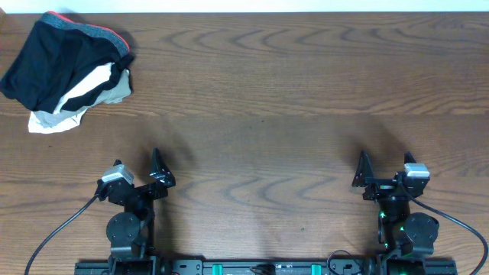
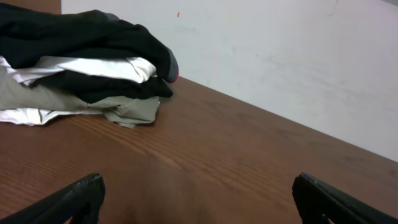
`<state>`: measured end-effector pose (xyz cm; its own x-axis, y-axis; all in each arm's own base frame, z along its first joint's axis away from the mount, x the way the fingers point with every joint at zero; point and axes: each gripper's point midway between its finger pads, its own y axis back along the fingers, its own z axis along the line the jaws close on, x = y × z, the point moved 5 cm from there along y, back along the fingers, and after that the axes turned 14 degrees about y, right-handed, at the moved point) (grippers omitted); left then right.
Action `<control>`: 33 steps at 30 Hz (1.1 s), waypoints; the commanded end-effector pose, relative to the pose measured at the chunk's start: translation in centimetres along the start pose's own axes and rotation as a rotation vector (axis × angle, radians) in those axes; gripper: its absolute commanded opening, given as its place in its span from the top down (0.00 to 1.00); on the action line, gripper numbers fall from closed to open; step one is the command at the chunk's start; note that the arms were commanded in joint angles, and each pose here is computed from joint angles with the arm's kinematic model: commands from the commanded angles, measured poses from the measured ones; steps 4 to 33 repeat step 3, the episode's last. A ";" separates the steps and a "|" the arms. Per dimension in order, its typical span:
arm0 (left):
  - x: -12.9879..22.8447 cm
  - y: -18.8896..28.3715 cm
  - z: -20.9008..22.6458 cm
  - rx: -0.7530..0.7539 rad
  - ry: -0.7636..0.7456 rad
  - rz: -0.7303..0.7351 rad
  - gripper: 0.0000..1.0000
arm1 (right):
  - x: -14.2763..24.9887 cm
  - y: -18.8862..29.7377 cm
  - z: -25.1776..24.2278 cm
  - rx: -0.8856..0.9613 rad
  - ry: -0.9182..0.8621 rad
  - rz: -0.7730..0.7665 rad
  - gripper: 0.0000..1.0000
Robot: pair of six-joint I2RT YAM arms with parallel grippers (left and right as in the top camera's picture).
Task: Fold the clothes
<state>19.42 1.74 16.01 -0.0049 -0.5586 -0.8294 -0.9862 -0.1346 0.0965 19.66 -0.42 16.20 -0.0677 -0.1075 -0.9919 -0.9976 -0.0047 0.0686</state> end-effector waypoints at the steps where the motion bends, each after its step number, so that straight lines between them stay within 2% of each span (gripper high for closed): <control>1: 1.0 -0.1 1.2 -0.055 -0.026 0.027 0.02 | 0.1 0.0 0.0 0.006 0.007 0.001 0.01; 33: 1.0 -0.1 1.2 -0.055 -0.026 0.027 0.02 | 0.1 0.0 0.0 0.006 0.007 0.001 0.01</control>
